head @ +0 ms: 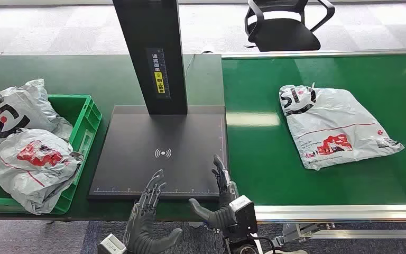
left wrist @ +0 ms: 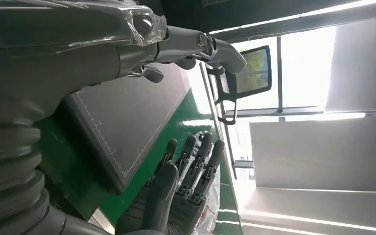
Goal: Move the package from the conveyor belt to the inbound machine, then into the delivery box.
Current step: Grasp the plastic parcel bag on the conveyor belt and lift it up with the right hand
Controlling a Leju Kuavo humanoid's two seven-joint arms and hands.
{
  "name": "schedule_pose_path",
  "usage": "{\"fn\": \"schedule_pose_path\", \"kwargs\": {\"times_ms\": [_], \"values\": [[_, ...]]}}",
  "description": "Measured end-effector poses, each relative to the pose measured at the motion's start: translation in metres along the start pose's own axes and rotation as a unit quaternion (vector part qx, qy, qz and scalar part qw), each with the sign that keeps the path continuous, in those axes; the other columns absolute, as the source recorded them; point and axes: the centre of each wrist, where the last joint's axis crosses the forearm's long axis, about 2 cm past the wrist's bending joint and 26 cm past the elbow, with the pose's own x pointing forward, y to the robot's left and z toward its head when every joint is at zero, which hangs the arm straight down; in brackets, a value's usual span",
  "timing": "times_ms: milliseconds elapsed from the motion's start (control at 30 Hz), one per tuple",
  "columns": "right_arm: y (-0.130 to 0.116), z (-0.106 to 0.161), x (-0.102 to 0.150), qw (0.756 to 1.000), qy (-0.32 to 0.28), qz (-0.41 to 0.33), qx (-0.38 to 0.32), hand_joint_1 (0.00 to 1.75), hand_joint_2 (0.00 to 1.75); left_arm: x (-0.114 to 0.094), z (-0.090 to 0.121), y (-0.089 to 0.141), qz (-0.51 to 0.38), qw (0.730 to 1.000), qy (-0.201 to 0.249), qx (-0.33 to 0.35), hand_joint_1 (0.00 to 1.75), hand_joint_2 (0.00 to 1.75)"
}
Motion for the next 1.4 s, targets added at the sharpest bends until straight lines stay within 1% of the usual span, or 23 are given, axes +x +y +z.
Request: {"fn": "schedule_pose_path", "kwargs": {"times_ms": [167,233,300,400,500,567,667,800,967,1067,1133,1233,1300,1400], "values": [[0.000,0.001,0.000,1.000,0.003,0.013,-0.009,0.00,1.75,0.000,0.000,0.000,-0.001,1.000,0.000,0.000,0.00,1.75],[-0.002,0.002,0.000,0.998,0.011,0.052,-0.026,0.00,1.75,0.000,0.000,0.000,-0.003,1.000,0.001,0.001,0.00,1.75],[-0.006,0.002,0.000,0.991,0.027,0.118,-0.053,0.00,1.75,0.000,0.000,0.000,-0.005,1.000,0.002,0.003,0.00,1.75],[-0.013,0.000,0.004,0.969,0.051,0.226,-0.081,0.00,1.75,0.001,0.001,0.000,-0.007,1.000,0.007,0.004,0.00,1.75],[-0.026,-0.005,0.009,0.934,0.064,0.339,-0.096,0.00,1.75,0.002,0.000,0.000,-0.007,1.000,0.010,0.002,0.00,1.75],[-0.039,-0.010,0.013,0.907,0.075,0.400,-0.109,0.00,1.75,0.002,0.000,0.000,-0.005,1.000,0.011,0.000,0.00,1.75],[-0.069,-0.016,0.017,0.874,0.098,0.456,-0.139,0.00,1.75,0.003,0.000,0.000,-0.003,1.000,0.013,-0.004,0.00,1.75],[-0.122,-0.020,0.017,0.836,0.137,0.505,-0.164,0.00,1.75,0.002,0.000,0.000,0.002,1.000,0.014,-0.008,0.00,1.75],[-0.193,-0.030,0.020,0.787,0.226,0.547,-0.175,0.00,1.75,0.000,-0.002,0.000,0.010,1.000,0.010,-0.008,0.00,1.75],[-0.240,-0.037,0.028,0.762,0.280,0.558,-0.171,0.00,1.75,-0.002,-0.004,0.001,0.015,1.000,0.005,-0.008,0.00,1.75],[-0.268,-0.039,0.036,0.751,0.308,0.559,-0.172,0.00,1.75,-0.003,-0.005,0.002,0.018,1.000,0.004,-0.009,0.00,1.75],[-0.300,-0.039,0.046,0.738,0.343,0.553,-0.178,0.00,1.75,-0.004,-0.007,0.002,0.022,1.000,0.001,-0.011,0.00,1.75],[-0.315,-0.039,0.053,0.733,0.358,0.549,-0.183,0.00,1.75,-0.005,-0.007,0.002,0.023,1.000,0.001,-0.012,0.00,1.75],[-0.327,-0.038,0.058,0.728,0.371,0.544,-0.190,0.00,1.75,-0.005,-0.007,0.002,0.024,1.000,0.002,-0.013,0.00,1.75]]}}
